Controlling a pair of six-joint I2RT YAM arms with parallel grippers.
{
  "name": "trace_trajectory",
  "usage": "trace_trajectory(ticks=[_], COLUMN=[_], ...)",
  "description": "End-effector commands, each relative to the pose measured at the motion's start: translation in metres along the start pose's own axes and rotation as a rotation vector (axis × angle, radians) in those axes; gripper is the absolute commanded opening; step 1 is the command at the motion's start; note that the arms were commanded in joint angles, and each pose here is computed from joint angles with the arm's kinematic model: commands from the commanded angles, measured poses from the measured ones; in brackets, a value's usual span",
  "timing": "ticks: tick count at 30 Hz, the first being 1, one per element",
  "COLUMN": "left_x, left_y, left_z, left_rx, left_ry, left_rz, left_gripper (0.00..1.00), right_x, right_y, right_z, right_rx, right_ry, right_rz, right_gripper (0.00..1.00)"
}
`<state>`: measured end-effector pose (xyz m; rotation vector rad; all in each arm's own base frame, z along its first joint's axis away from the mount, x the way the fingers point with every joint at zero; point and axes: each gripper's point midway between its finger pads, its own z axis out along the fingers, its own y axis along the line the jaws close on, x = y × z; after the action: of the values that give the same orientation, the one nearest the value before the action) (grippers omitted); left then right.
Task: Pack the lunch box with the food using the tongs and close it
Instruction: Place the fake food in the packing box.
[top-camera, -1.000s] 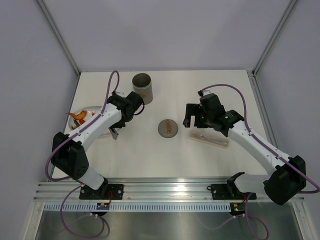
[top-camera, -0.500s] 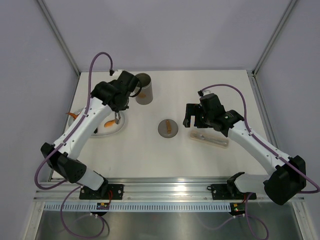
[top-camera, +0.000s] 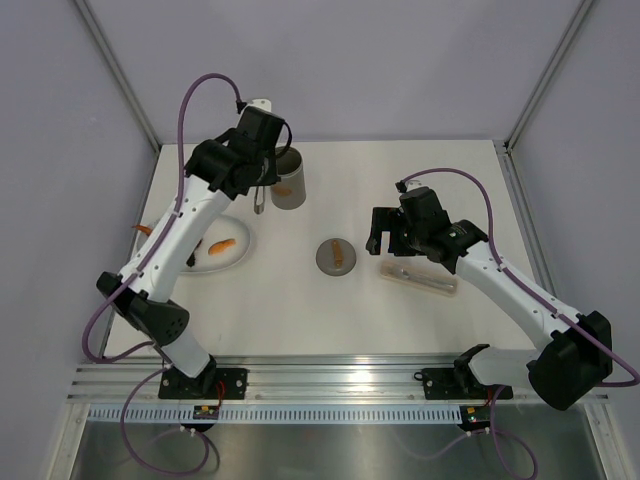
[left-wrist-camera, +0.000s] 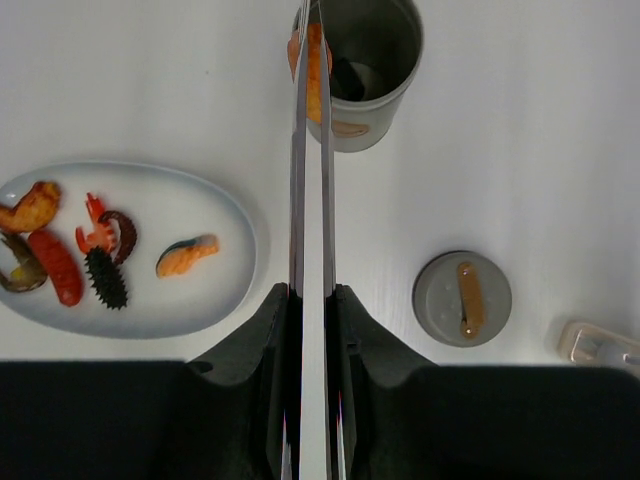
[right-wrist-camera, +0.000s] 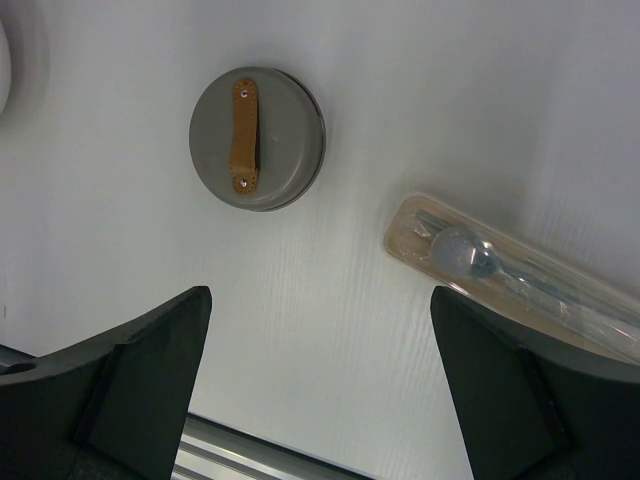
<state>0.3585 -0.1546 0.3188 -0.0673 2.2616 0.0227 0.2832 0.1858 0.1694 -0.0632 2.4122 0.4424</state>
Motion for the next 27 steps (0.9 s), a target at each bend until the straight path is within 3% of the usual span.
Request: trace_trajectory(ticks=[1, 15, 20, 24, 27], left_x=[-0.04, -0.036, -0.024, -0.018, -0.017], left_y=[-0.029, -0.042, -0.037, -0.037, -0.037], left_z=[0.002, 0.066, 0.075, 0.079, 0.08], left_rx=[0.106, 0.082, 0.062, 0.061, 0.061], left_ry=[-0.114, -0.088, -0.055, -0.039, -0.034], left_rz=[-0.026, -0.052, -0.054, -0.045, -0.043], left_gripper=[0.0, 0.0, 0.34, 0.43, 0.43], right_x=[-0.014, -0.01, -0.009, -0.009, -0.01], right_y=[0.005, 0.001, 0.001, 0.001, 0.001], right_z=[-0.01, -0.015, -0.014, -0.013, -0.013], right_rx=[-0.021, -0.008, -0.009, -0.01, -0.009], right_ry=[-0.056, -0.055, -0.049, -0.047, -0.049], right_rz=[0.003, 0.001, 0.004, 0.004, 0.004], right_gripper=[0.99, 0.99, 0.99, 0.99, 0.99])
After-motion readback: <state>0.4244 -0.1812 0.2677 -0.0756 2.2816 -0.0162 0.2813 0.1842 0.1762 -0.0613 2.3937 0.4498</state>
